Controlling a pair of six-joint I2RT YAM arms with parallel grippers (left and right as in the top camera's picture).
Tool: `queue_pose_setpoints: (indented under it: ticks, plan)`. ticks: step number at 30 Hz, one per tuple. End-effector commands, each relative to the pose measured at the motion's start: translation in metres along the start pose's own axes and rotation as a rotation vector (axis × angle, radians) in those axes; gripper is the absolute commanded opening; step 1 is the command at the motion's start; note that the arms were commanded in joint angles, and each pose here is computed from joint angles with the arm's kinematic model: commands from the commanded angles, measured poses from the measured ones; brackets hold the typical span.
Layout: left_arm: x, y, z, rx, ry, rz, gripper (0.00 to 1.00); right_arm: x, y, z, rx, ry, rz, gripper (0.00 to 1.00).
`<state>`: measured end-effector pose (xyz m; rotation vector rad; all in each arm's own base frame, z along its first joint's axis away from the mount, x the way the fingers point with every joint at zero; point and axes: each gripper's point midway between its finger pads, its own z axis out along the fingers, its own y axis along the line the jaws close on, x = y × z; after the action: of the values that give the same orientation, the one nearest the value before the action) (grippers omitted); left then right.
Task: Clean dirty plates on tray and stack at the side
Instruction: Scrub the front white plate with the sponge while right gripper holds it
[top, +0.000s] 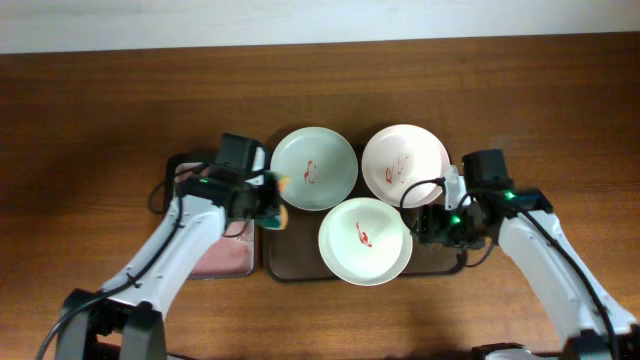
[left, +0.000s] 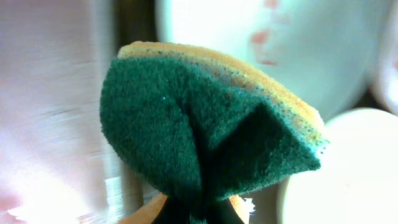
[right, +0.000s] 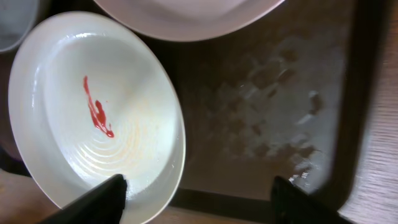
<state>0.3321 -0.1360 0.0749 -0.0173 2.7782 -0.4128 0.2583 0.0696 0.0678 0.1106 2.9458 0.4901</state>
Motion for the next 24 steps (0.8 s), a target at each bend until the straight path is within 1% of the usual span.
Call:
queue_pose_setpoints:
  ticks: [1, 3, 4, 6, 8, 11, 13, 16, 18, 22, 24]
  plan:
    - [-0.002, -0.054, -0.007, 0.14, -0.033, 0.106, 0.0, 0.0, 0.009, 0.014, -0.058, 0.063, 0.003, 0.64]
    - [0.001, -0.072, -0.007, 0.169, -0.045, 0.15, 0.0, 0.005, 0.012, 0.025, -0.095, 0.113, 0.021, 0.63]
    - [0.002, -0.082, -0.007, 0.185, -0.055, 0.173, 0.0, 0.008, 0.013, 0.03, -0.11, 0.14, 0.032, 0.59]
    - [0.004, -0.101, -0.007, 0.219, -0.075, 0.216, 0.0, 0.013, 0.009, 0.04, -0.104, 0.182, 0.049, 0.5]
    - [0.008, -0.119, -0.004, 0.249, -0.079, 0.211, 0.0, 0.016, 0.007, 0.046, -0.103, 0.211, 0.064, 0.32]
    - [0.02, -0.136, 0.01, 0.27, -0.048, 0.185, 0.0, 0.018, 0.011, 0.047, -0.119, 0.221, 0.067, 0.28]
    - [0.03, -0.151, 0.017, 0.3, -0.033, 0.21, 0.0, 0.022, 0.017, 0.049, -0.112, 0.234, 0.07, 0.21]
    - [0.037, -0.164, 0.02, 0.319, -0.029, 0.23, 0.0, 0.022, 0.026, 0.053, -0.115, 0.23, 0.049, 0.16]
    - [0.045, -0.166, 0.028, 0.312, 0.01, 0.157, 0.0, 0.021, 0.027, 0.055, -0.093, 0.222, 0.054, 0.12]
    - [0.064, -0.174, 0.046, 0.307, 0.083, 0.03, 0.0, 0.019, 0.02, 0.056, -0.045, 0.21, 0.065, 0.1]
    - [0.068, -0.177, 0.052, 0.306, 0.097, 0.003, 0.0, 0.019, 0.019, 0.056, -0.045, 0.21, 0.065, 0.1]
